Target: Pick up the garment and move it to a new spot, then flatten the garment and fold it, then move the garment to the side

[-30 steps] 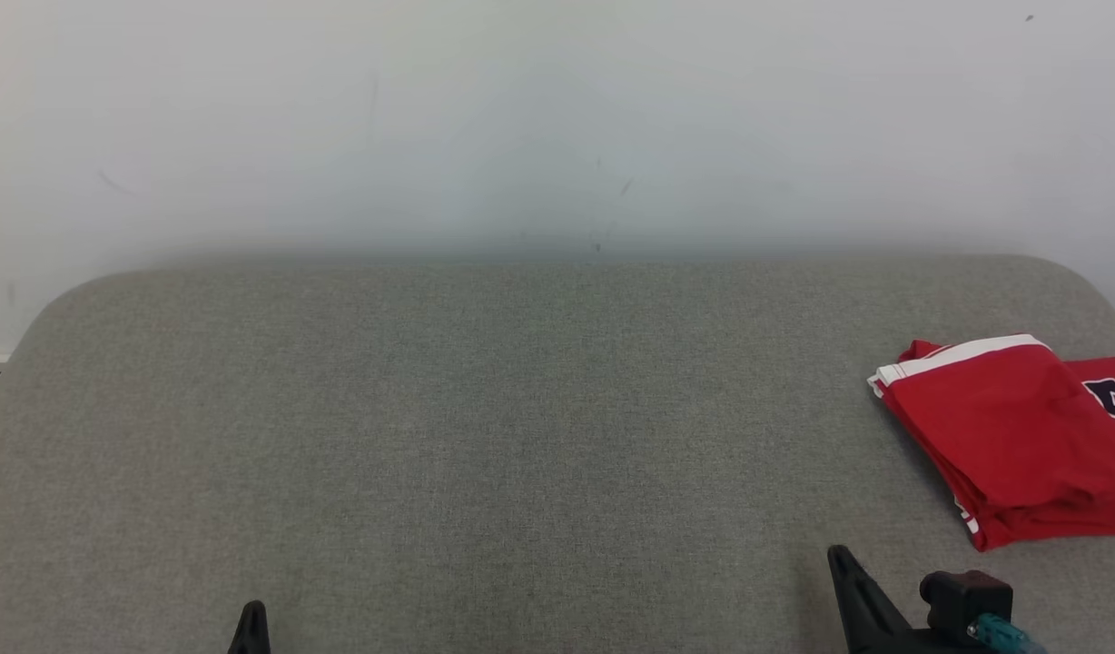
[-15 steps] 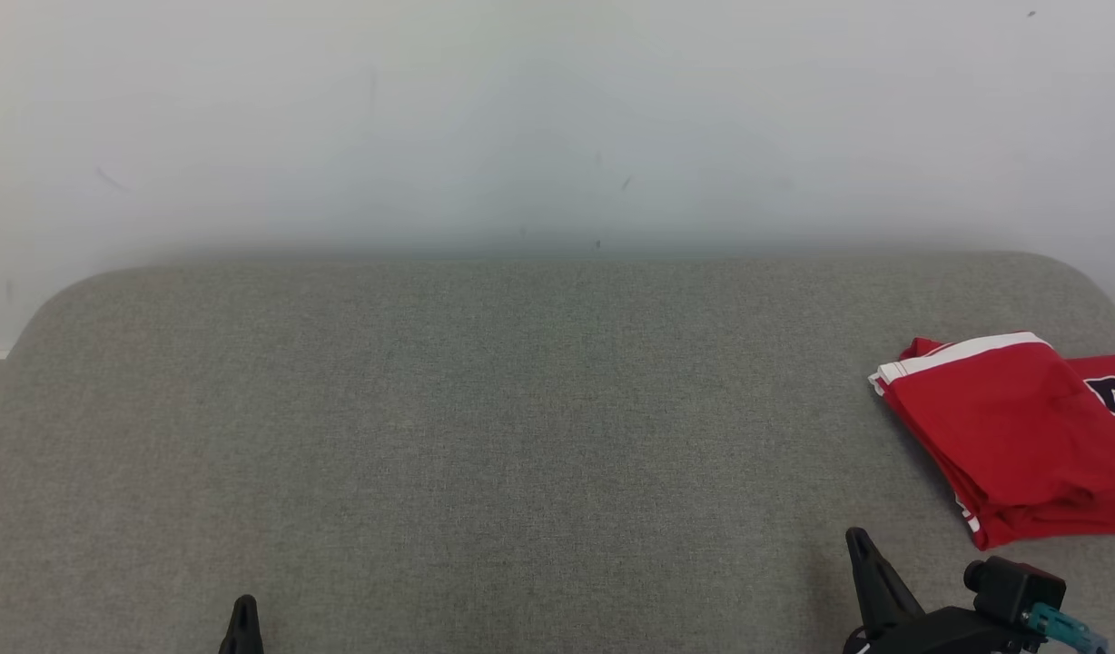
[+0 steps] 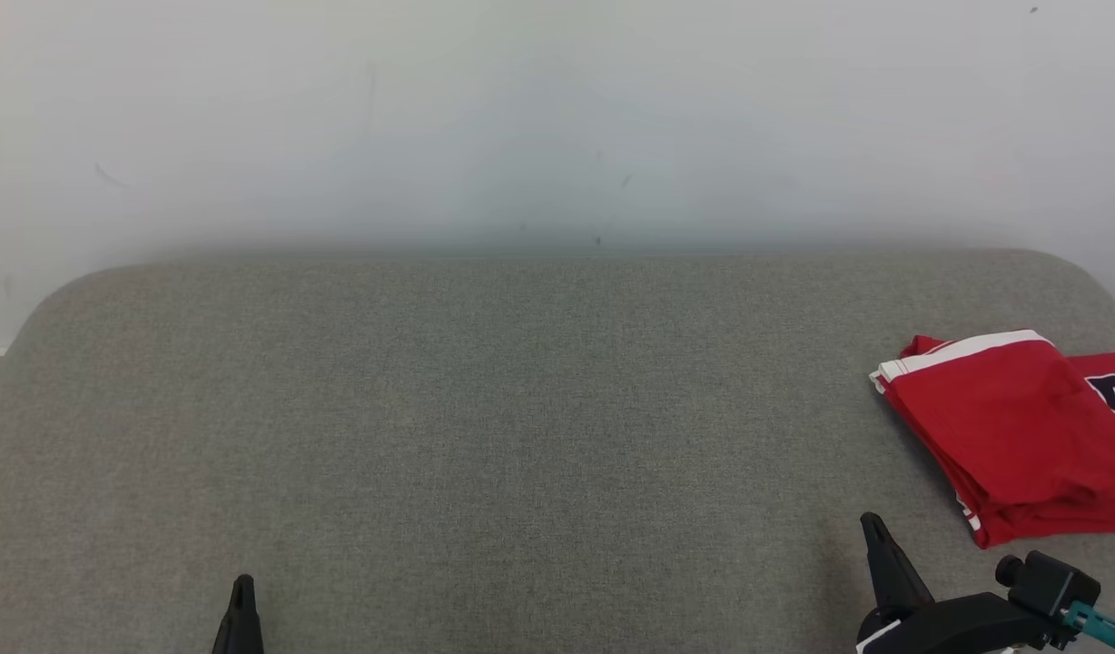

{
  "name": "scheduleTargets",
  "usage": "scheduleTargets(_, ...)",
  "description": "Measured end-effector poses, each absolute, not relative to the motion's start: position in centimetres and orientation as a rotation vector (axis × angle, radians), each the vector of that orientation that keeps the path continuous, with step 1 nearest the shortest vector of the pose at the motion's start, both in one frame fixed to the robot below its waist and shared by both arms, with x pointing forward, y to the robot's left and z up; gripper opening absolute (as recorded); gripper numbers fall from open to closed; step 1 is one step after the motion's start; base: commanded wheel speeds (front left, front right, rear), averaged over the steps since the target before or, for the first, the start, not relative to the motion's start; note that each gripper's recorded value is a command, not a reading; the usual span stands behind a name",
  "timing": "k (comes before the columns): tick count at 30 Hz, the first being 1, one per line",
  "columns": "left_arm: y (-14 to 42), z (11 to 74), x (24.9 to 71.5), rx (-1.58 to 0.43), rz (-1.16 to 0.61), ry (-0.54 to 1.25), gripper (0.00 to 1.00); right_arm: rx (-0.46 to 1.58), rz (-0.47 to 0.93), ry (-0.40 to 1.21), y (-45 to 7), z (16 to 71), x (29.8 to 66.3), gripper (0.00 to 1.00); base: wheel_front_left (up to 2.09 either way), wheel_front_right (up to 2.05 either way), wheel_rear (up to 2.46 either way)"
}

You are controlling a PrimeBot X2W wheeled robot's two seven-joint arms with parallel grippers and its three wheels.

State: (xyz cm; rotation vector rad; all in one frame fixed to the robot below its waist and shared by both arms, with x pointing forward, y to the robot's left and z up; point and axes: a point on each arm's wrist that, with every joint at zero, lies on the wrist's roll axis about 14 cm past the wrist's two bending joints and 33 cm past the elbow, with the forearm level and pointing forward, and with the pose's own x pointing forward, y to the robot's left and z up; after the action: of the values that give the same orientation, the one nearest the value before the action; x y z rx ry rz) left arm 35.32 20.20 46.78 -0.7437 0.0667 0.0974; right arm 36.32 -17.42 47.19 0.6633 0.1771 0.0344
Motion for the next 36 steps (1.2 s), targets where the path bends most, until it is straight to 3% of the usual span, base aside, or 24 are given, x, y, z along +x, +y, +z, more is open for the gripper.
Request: scheduleTargets(36, 19.9, 48.2, 37.8, -1.138, 0.083, 0.059, 0.00, 1.097, -0.010, 0.097, -19.0, 48.9, 37.9, 0.00, 0.00, 0.00, 0.00)
